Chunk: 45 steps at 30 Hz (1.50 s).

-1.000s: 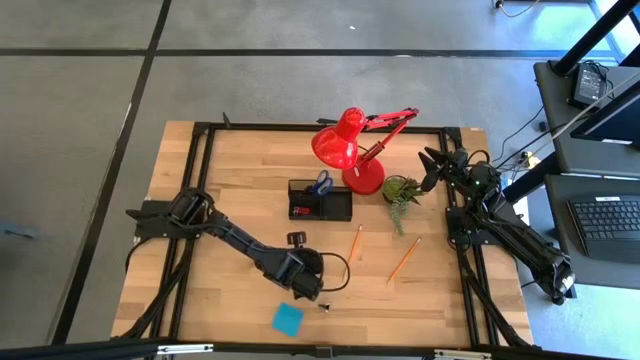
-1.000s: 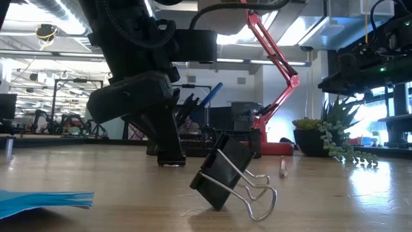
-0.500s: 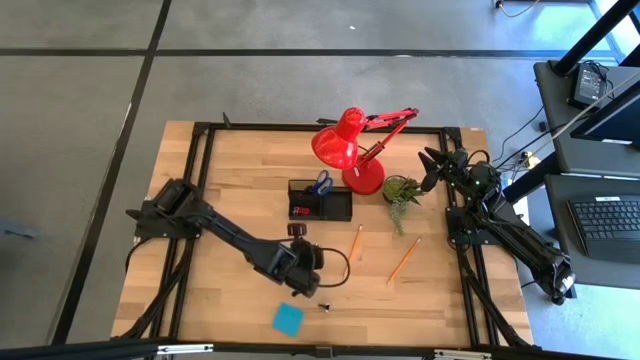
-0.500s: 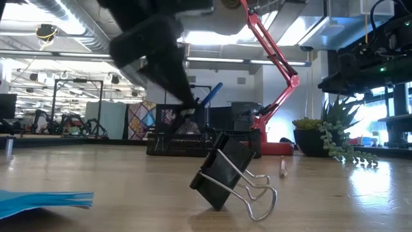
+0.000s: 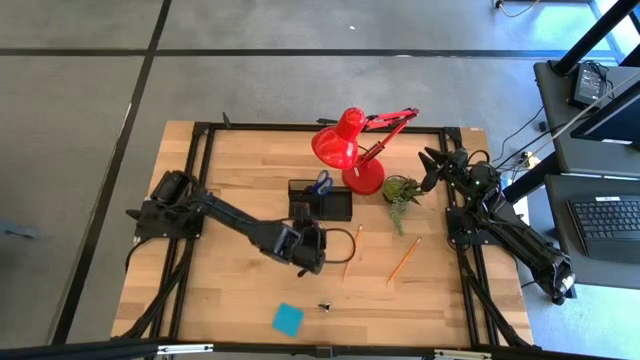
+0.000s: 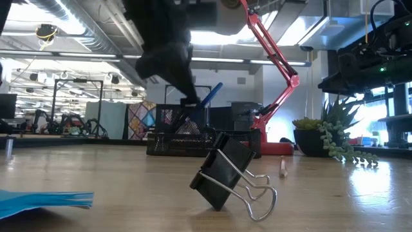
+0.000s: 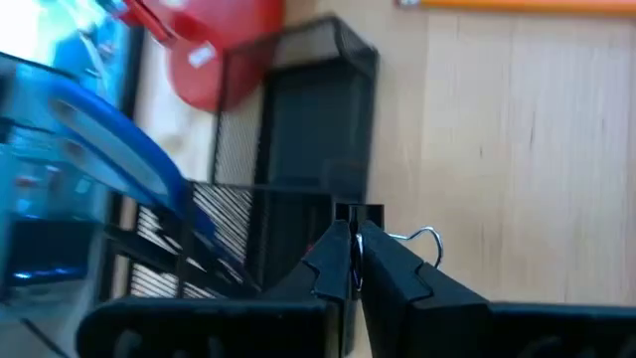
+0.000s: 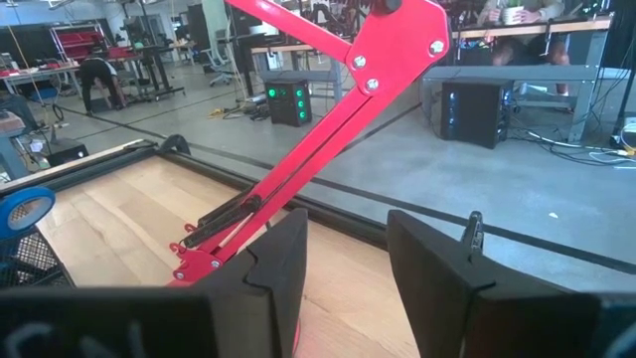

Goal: Pick and place office supplies into organizer
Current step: Put the top black clip into the black desk organizer

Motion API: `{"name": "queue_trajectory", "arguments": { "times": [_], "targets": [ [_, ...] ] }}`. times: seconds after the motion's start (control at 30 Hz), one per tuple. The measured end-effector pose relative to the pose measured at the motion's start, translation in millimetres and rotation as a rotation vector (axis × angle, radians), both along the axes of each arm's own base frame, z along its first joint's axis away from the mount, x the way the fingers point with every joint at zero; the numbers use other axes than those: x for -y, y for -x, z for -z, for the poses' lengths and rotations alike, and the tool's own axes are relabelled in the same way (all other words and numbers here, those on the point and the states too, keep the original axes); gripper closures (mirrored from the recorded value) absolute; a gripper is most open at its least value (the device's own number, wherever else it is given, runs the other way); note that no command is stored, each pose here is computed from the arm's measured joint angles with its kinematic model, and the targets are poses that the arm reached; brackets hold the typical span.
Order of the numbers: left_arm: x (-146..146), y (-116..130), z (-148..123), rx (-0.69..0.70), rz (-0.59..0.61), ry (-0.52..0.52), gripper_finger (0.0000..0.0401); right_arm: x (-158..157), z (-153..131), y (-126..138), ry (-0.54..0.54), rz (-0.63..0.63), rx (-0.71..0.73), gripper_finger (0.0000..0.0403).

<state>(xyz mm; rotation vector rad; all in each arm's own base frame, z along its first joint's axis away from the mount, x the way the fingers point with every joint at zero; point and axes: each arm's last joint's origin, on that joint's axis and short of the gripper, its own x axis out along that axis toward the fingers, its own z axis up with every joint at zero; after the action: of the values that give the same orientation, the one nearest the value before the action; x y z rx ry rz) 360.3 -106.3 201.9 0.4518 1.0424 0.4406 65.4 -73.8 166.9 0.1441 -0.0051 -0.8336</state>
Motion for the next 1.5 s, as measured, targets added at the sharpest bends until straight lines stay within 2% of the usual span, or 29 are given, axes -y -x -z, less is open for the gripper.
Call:
{"name": "queue_trajectory", "arguments": {
  "times": [0.2,0.37,0.6,0.8,1.0,1.17,1.3,1.5],
  "targets": [
    [-23.2,-0.8,2.6,-0.057,-0.074,0.051,0.0396,0.0,0.0,0.0,0.002,0.000,-0.003,0.0258],
    [-28.9,0.1,3.4,-0.084,-0.086,0.059,0.0398,0.0,0.0,0.0,0.003,0.000,-0.004,0.0258],
    [-35.7,19.0,1.4,-0.106,-0.092,0.189,0.0398,0.0,0.0,0.0,0.005,0.000,-0.005,0.0258],
    [-41.8,46.7,-22.9,0.073,-0.061,0.267,0.0398,0.0,0.0,0.0,0.005,0.000,-0.005,0.0258],
    [-59.1,71.0,-33.1,0.279,0.059,0.462,0.0398,0.0,0.0,0.0,0.004,0.000,-0.005,0.0258],
    [-81.5,89.4,-22.4,0.362,0.074,0.567,0.0398,0.0,0.0,0.0,0.005,0.000,-0.005,0.0258],
    [-99.2,97.8,-3.2,0.399,0.052,0.595,0.0398,0.1,-0.1,-0.1,0.026,-0.001,-0.019,0.0258],
    [-116.0,101.8,16.7,0.523,0.120,0.622,0.0398,0.2,-0.3,-0.2,0.062,-0.004,-0.048,0.0258]
  ]
}}
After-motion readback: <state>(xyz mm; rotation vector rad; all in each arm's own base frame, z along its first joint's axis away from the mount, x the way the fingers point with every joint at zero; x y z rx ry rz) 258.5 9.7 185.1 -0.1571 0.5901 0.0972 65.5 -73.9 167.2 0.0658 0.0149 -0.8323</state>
